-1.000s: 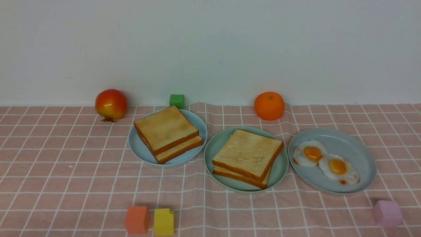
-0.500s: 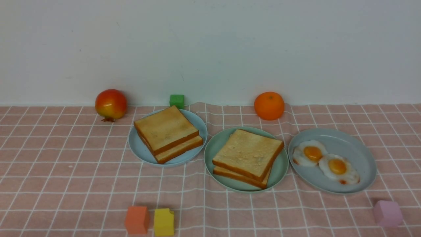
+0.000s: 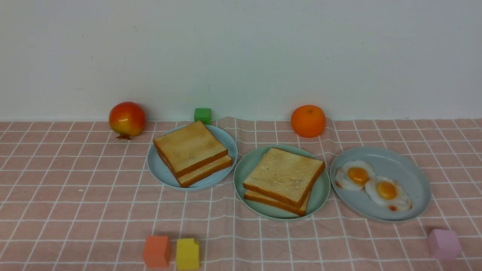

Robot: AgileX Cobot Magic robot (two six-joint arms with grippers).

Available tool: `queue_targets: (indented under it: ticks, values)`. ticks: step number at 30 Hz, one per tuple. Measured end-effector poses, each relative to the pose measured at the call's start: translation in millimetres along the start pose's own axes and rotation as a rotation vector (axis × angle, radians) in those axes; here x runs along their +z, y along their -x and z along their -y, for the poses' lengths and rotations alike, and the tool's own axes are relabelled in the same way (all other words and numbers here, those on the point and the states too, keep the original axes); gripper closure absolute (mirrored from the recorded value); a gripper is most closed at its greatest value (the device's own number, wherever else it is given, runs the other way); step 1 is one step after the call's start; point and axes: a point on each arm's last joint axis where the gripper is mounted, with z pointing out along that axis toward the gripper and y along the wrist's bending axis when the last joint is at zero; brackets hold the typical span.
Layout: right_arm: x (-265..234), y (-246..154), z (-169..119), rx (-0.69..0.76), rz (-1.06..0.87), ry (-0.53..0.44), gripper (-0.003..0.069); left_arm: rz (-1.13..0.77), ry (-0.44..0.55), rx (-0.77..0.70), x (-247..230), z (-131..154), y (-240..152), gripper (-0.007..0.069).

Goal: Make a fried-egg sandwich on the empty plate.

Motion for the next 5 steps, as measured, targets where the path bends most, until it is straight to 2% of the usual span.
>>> queue_targets:
  ticks: [5]
  values:
    - [0.0,0.0,0.0,0.001,0.0,0.0,0.0464,0.0,0.0,0.0,0.0,0.0,0.0,0.0521]
